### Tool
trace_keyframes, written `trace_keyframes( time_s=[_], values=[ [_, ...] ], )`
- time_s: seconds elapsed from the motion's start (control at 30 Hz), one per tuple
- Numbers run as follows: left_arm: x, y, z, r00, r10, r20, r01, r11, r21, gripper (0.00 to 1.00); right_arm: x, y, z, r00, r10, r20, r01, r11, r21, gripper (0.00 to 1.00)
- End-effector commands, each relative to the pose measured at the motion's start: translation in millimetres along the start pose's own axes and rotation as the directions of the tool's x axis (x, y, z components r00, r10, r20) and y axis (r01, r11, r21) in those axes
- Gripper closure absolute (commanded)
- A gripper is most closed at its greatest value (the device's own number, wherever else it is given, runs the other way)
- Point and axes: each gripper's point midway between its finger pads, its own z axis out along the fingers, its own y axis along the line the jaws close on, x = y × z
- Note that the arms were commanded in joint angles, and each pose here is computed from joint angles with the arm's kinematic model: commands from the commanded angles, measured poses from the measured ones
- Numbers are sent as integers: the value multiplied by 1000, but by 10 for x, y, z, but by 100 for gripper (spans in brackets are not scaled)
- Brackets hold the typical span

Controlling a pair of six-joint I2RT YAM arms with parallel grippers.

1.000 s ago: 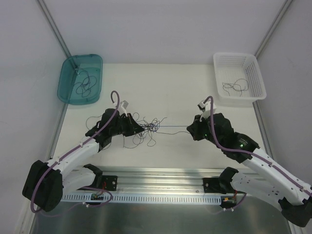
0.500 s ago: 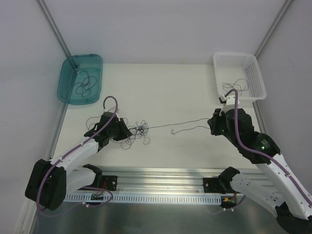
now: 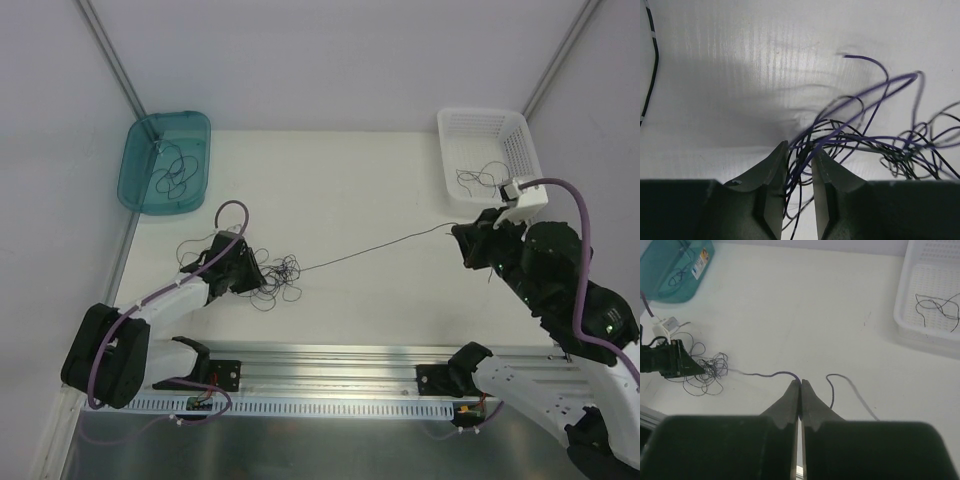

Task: Untangle the cables
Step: Untie the cable.

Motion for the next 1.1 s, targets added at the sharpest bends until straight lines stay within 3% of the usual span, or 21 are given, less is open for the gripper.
trace_keyframes(
  time_s=[0.0, 0.33, 0.53, 0.77, 0.9, 1.07],
  values=[
    [-88, 69, 19, 1000, 20, 16, -19, 999, -46, 76, -449, -63, -245, 993, -23, 116, 22, 1000, 15, 99],
    [-66, 160, 94, 1000, 20, -8, -21, 996, -91, 78, -1111, -135, -725, 949, -25, 314, 21, 1000, 15, 99],
    [-82, 177, 115, 1000, 13, -10, -14, 995, -101, 78, -1488, -137, -1020, 892, 12, 453, -5, 1000, -16, 99],
    [-78, 228, 122, 1000, -2, -16, 0, 993, -114, 77, -1685, -205, -1214, 842, 35, 538, -35, 999, -11, 99],
    [-100, 228, 109, 1000, -1, -9, 0, 994, -113, 73, -1550, -168, -1082, 868, 20, 495, -16, 1000, -12, 99],
    [-152, 121, -20, 999, 22, 28, -21, 998, -51, 65, -958, 14, -583, 953, 17, 303, 2, 998, -62, 99]
  ],
)
